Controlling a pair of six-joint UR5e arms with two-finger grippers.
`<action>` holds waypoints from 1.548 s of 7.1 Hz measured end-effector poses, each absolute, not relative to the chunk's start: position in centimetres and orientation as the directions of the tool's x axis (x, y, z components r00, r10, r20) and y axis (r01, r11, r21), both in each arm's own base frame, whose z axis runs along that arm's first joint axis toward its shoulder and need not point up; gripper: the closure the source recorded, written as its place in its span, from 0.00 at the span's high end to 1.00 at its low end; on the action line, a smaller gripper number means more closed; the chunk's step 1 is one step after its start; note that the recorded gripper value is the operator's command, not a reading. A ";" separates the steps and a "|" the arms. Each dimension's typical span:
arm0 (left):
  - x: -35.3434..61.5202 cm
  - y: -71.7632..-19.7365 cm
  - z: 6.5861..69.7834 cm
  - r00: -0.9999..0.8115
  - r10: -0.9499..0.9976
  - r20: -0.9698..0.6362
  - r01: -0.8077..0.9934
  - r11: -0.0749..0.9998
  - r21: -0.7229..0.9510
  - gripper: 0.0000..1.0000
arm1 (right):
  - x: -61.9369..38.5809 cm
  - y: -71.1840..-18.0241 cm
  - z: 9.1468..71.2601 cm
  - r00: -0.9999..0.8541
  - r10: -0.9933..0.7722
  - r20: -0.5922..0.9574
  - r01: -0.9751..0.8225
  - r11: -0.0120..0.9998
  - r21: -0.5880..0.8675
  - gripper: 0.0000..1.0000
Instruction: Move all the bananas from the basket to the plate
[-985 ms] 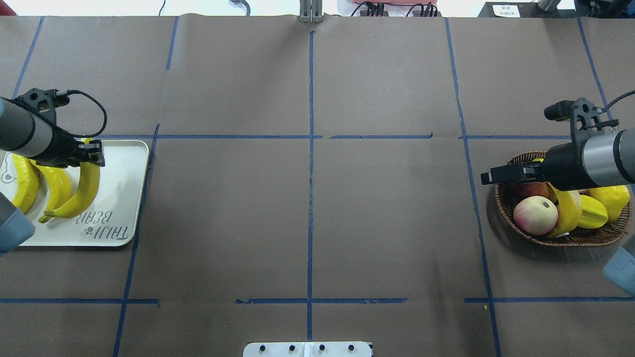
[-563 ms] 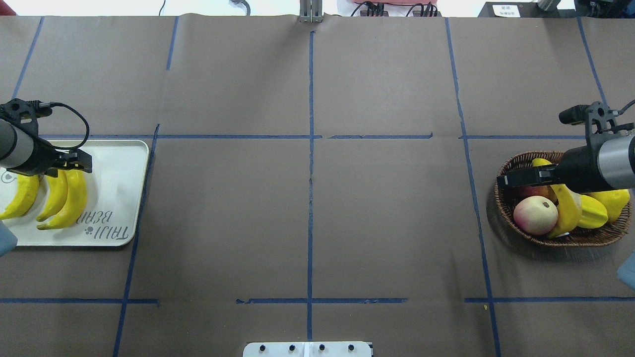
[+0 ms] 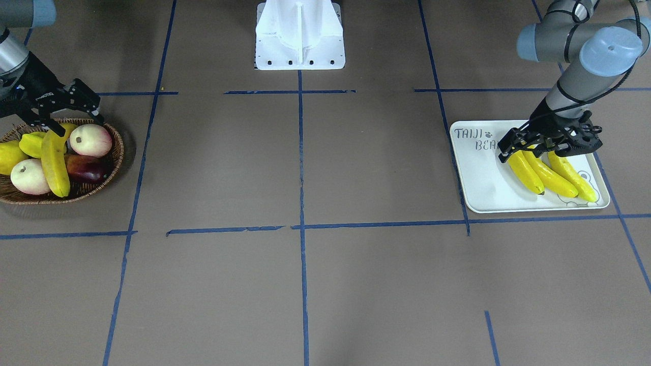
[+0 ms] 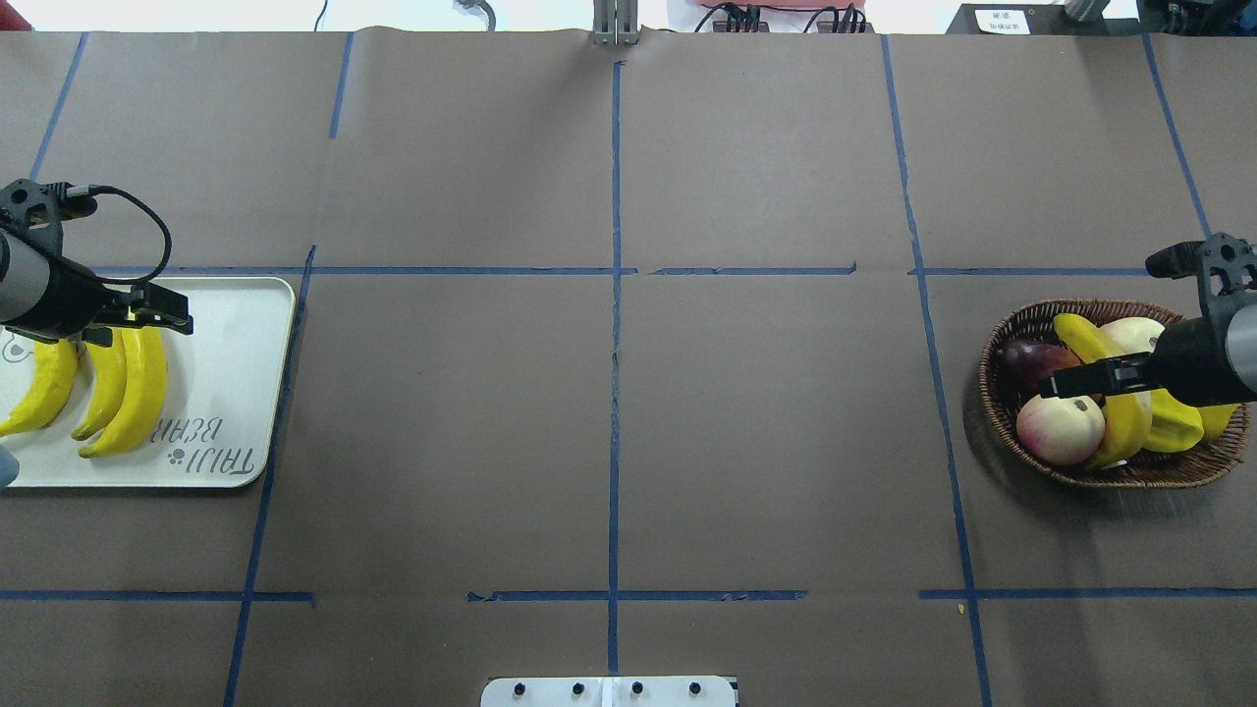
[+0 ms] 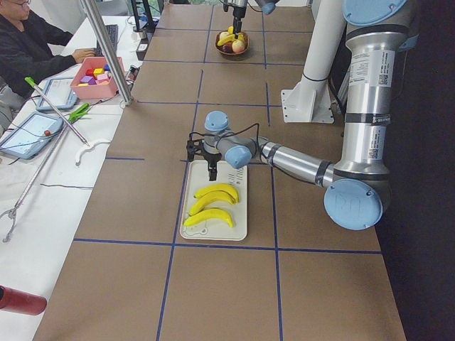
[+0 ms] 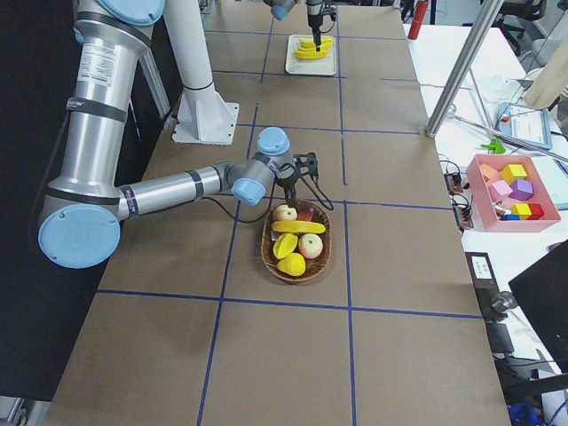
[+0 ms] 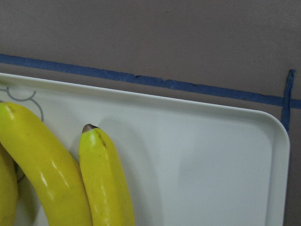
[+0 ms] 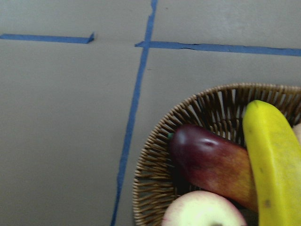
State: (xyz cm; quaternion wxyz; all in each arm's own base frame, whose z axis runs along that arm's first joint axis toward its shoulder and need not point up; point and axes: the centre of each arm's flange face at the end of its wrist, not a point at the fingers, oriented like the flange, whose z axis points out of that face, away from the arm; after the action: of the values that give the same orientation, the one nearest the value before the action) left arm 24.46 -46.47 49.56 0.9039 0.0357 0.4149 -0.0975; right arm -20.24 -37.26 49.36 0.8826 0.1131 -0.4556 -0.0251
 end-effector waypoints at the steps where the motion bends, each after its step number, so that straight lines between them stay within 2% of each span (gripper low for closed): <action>1: 24.3 -46.6 49.1 0.628 -0.146 -0.764 0.205 0.979 -0.019 0.99 | -19.3 -37.4 50.8 0.598 -0.123 0.792 -0.066 0.977 0.202 1.00; 3: 24.3 -46.8 48.7 0.621 -0.149 -0.770 0.208 0.978 -0.022 0.99 | -16.4 -38.8 53.4 0.581 -0.047 0.812 -0.090 0.989 0.121 1.00; 6: 24.3 -46.9 48.5 0.618 -0.152 -0.771 0.211 0.977 -0.024 0.99 | -17.4 -42.0 55.9 0.572 -0.010 0.820 -0.084 0.994 0.071 1.00; 11: 24.3 -46.8 48.5 0.616 -0.150 -0.773 0.210 0.977 -0.023 0.99 | -19.4 -41.3 57.2 0.574 -0.024 0.818 -0.029 0.998 0.049 1.00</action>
State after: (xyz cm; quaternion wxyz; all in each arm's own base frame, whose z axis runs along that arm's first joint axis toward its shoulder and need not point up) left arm 24.29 -46.84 48.46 0.8982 0.0350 0.4265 -0.1004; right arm -19.37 -41.33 57.23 0.8867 0.0285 -0.4615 0.0013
